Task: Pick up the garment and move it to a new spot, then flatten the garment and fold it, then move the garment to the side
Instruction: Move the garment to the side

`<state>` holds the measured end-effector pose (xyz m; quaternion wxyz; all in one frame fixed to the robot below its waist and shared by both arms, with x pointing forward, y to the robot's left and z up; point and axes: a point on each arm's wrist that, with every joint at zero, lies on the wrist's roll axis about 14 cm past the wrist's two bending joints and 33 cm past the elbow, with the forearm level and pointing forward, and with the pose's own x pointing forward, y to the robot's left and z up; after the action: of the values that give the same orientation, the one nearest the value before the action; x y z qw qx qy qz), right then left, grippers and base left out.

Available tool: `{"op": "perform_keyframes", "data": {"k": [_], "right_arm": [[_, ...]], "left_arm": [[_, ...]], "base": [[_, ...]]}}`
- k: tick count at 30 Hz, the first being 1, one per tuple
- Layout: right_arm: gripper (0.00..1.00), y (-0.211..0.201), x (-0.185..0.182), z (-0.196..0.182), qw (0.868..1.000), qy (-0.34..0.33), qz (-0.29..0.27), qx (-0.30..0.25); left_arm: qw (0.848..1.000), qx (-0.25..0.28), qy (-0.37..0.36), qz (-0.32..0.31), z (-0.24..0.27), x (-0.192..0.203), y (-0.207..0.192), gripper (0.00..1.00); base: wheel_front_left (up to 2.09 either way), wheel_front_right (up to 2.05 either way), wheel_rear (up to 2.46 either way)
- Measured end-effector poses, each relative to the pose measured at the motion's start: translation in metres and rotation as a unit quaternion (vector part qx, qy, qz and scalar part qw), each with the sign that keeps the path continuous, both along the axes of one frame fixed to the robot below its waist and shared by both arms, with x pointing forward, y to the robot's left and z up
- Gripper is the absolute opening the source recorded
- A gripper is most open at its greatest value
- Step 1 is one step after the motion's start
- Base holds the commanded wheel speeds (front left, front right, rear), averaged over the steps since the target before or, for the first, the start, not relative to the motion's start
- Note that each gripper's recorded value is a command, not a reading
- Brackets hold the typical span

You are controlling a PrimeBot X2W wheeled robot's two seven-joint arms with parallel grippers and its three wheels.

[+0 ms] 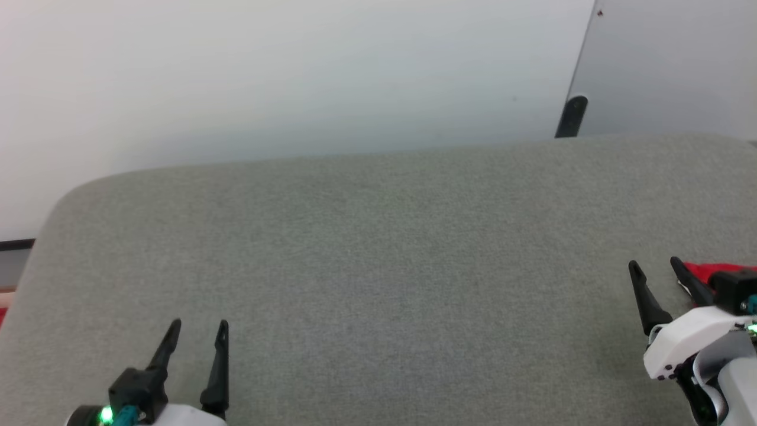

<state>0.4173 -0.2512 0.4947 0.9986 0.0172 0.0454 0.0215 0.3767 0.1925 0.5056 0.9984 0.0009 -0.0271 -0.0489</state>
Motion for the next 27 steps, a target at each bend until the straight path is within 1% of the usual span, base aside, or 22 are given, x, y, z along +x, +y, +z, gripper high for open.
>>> {"op": "perform_keyframes", "data": {"k": [6, 11, 20, 27], "right_arm": [[1.00, 0.020, -0.012, 0.014, 0.999, -0.040, 0.017, 0.015], [1.00, 0.026, -0.030, 0.018, 0.998, -0.057, 0.021, 0.010], [1.00, 0.028, -0.062, 0.026, 0.998, -0.062, 0.005, 0.011], [1.00, 0.032, -0.081, 0.031, 0.998, -0.061, -0.004, 0.015]], "left_arm": [[1.000, -0.010, -0.002, 0.019, 0.000, -0.018, 0.009, 1.00], [0.999, -0.017, -0.008, 0.028, 0.002, -0.031, 0.012, 1.00], [0.999, -0.022, -0.015, 0.029, 0.005, -0.042, 0.011, 1.00], [0.999, -0.040, -0.016, 0.030, 0.005, -0.049, 0.008, 1.00]], "base": [[0.00, 0.00, 0.00], [0.00, 0.00, 0.00], [0.00, 0.00, 0.00], [0.00, 0.00, 0.00]]}}
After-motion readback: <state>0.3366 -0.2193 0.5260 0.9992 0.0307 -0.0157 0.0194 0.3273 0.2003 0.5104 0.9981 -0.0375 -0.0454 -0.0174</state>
